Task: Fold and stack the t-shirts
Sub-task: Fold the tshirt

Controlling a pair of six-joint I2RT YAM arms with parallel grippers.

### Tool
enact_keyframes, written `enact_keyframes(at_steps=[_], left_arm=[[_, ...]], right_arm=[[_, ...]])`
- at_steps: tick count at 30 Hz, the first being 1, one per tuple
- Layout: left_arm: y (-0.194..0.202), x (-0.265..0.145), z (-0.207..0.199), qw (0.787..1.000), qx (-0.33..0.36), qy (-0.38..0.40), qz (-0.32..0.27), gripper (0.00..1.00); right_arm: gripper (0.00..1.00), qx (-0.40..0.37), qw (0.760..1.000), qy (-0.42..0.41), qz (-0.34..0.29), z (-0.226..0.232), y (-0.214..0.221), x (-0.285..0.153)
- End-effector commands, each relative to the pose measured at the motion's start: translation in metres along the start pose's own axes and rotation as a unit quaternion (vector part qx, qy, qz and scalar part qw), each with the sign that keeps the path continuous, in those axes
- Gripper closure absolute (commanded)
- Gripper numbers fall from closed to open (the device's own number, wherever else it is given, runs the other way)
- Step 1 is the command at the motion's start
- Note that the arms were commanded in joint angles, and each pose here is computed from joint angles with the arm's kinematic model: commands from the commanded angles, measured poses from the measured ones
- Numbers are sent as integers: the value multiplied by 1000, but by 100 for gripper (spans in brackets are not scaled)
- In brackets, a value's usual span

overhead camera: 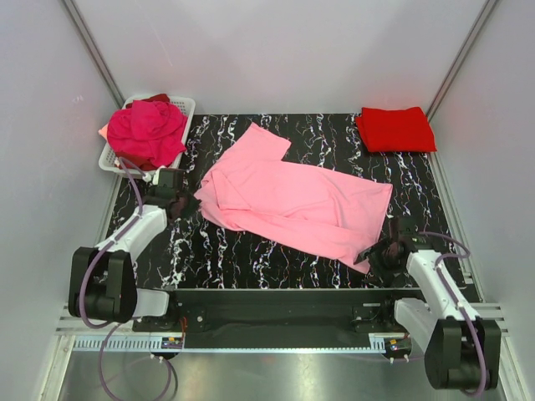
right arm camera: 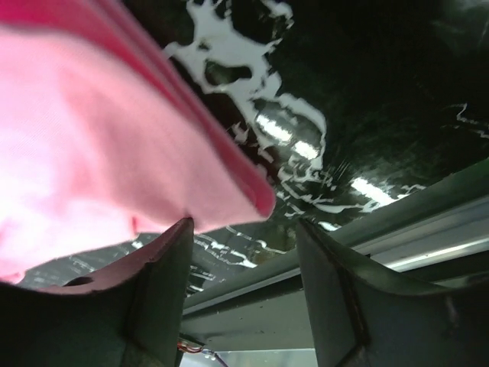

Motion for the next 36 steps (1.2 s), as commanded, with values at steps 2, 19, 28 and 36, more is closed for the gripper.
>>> enact_keyframes(at_steps=[2, 19, 28, 36], left_arm=[[-12, -15, -7, 999, 7, 24, -32, 100], [-27, -37, 2, 998, 30, 9, -55, 100], [-21, -61, 19, 998, 40, -10, -38, 100], [34, -77, 55, 999, 13, 18, 34, 100]], right_arm=[[40, 5, 999, 11, -37, 17, -16, 2], [100, -18, 998, 8, -64, 29, -25, -14], [100, 22, 995, -18, -93, 40, -91, -32], [100, 9, 993, 7, -116, 34, -101, -30]])
Point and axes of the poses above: each gripper's point midway between its finger pads, its own x axis out along the fingers, its own z axis along the line the jaws close on, y = z × x, the point moved 10 cm from there along -x, back along the fingers, and after that the axes turned 2 degrees about -x, right-handed, at the moved point
